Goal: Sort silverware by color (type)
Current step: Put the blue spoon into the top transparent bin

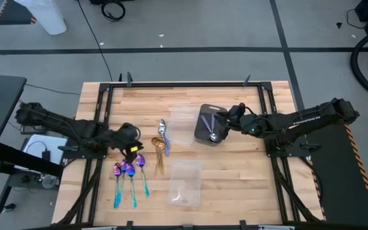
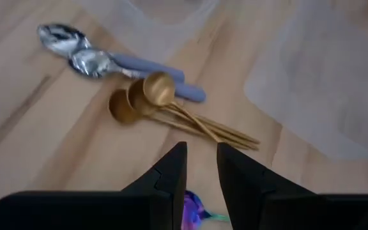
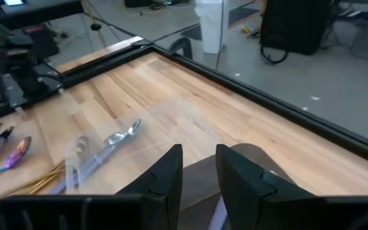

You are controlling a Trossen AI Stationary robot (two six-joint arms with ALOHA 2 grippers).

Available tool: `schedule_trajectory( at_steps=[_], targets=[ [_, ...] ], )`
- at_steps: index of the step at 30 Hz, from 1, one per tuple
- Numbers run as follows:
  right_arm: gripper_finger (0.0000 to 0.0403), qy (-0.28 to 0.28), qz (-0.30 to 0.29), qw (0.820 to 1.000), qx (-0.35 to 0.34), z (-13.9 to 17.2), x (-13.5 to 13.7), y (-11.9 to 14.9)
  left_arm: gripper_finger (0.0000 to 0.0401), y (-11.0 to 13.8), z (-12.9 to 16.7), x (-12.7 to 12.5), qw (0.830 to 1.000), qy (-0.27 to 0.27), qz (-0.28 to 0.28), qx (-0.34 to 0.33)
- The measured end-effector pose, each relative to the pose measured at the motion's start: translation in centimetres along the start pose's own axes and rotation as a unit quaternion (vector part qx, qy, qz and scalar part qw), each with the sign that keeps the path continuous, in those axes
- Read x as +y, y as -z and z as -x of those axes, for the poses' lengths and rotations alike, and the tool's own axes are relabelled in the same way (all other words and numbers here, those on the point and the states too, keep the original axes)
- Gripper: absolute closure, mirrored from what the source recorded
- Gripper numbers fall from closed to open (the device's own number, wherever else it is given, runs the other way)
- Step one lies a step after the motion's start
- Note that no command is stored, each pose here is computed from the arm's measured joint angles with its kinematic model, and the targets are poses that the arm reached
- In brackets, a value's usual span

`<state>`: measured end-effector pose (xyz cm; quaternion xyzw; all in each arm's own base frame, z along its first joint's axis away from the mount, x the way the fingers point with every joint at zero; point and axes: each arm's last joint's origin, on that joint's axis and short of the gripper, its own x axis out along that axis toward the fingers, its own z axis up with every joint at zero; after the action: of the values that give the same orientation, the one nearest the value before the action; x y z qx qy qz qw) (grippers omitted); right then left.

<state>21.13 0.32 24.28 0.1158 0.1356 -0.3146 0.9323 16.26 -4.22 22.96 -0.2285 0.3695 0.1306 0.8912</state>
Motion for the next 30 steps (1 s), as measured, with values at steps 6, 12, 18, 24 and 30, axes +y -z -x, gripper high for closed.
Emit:
schedule_trajectory(
  at_steps=[6,12,18,24,30],
  targets=[
    [0.0309,-0.039,0.000,0.999,-0.006,0.1,0.7,-0.2,0.0307,1.0,-0.5,-2.6,0.997,-0.026,0.055,0.046],
    [0.0307,-0.123,-0.035,0.992,-0.001,0.2,1.5,-0.6,0.0310,1.7,-1.4,-5.2,0.986,-0.076,0.118,0.091],
    [0.0309,-0.151,-0.014,0.988,0.008,0.2,1.6,-0.5,0.0330,1.8,-2.5,-7.7,0.970,-0.140,0.160,0.116],
    [0.0309,-0.158,0.024,0.987,0.004,0.5,1.9,-0.3,0.0343,2.2,-4.3,-9.7,0.956,-0.166,0.213,0.116],
    [0.0309,-0.154,0.074,0.985,-0.003,0.8,2.2,-0.1,0.0344,3.0,-6.1,-11.5,0.934,-0.211,0.263,0.118]
  ],
)
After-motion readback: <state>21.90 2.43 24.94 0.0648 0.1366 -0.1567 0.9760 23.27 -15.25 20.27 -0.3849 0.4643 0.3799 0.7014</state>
